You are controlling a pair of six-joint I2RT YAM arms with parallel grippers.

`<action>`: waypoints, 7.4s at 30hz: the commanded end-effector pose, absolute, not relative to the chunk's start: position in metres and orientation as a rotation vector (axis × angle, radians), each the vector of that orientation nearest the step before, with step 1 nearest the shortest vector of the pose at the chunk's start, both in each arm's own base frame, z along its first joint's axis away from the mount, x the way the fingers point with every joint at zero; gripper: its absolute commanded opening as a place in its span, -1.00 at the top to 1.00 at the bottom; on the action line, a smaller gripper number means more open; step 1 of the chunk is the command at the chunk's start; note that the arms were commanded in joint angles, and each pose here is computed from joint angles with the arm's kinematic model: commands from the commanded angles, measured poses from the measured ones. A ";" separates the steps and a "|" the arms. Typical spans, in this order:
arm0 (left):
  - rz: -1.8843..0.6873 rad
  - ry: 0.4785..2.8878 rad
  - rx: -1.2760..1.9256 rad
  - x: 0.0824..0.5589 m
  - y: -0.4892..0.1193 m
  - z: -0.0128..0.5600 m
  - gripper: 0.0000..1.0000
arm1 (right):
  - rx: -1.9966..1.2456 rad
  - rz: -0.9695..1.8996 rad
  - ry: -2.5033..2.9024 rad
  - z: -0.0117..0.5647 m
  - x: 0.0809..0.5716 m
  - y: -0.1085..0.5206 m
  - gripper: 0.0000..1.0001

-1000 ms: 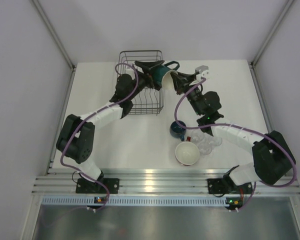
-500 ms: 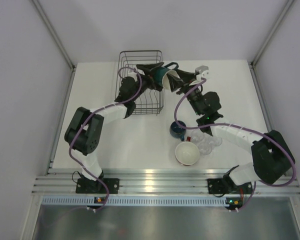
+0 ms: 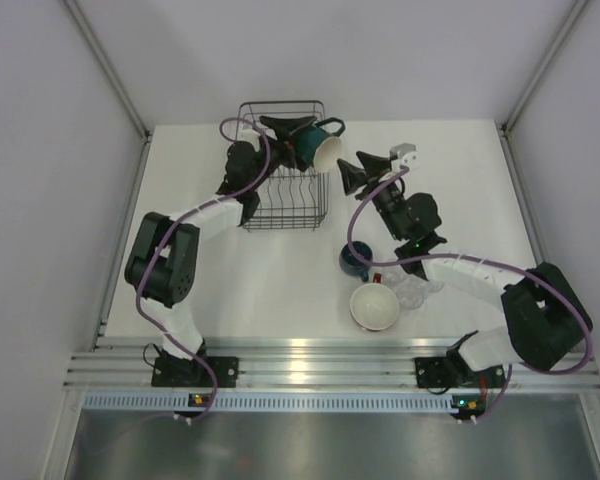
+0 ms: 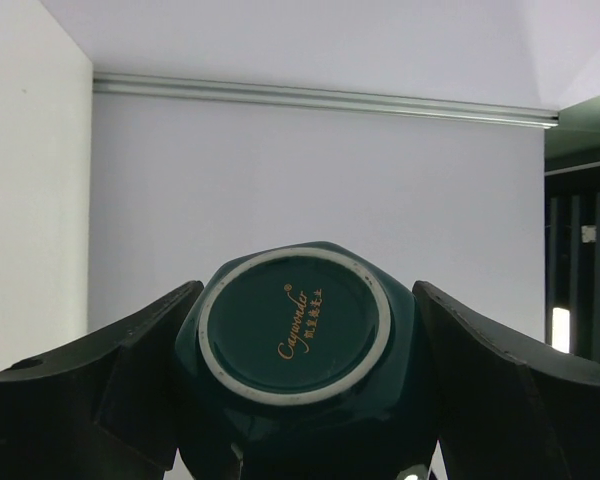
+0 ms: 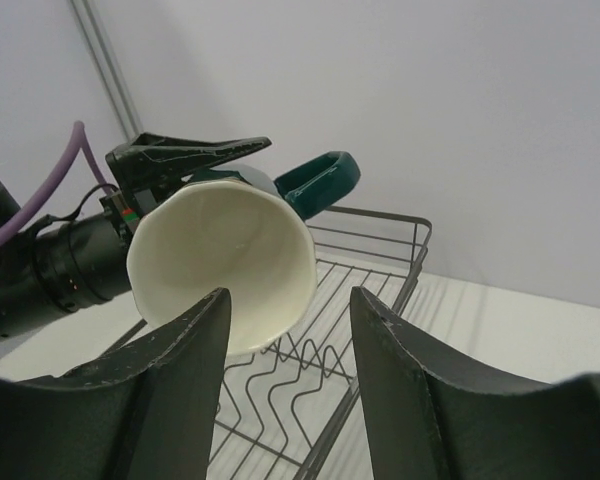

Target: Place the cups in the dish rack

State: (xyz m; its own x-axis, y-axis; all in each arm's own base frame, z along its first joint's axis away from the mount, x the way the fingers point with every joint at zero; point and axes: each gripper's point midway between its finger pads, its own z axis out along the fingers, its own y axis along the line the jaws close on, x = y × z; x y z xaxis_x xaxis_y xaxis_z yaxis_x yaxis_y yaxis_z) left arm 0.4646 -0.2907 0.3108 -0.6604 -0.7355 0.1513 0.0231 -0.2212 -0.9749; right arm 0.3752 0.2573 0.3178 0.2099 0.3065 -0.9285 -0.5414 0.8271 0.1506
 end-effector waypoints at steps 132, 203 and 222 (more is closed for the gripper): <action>0.110 1.505 -0.079 0.622 -0.112 0.173 -0.50 | -0.175 0.441 1.485 0.255 0.291 0.170 -0.22; -0.308 1.507 -0.138 0.430 -0.165 0.314 -0.98 | -0.255 0.574 2.065 0.205 0.204 0.167 -0.10; -0.354 1.506 -0.131 0.398 -0.162 0.314 -0.98 | -0.083 0.526 2.378 0.154 0.113 0.173 -0.02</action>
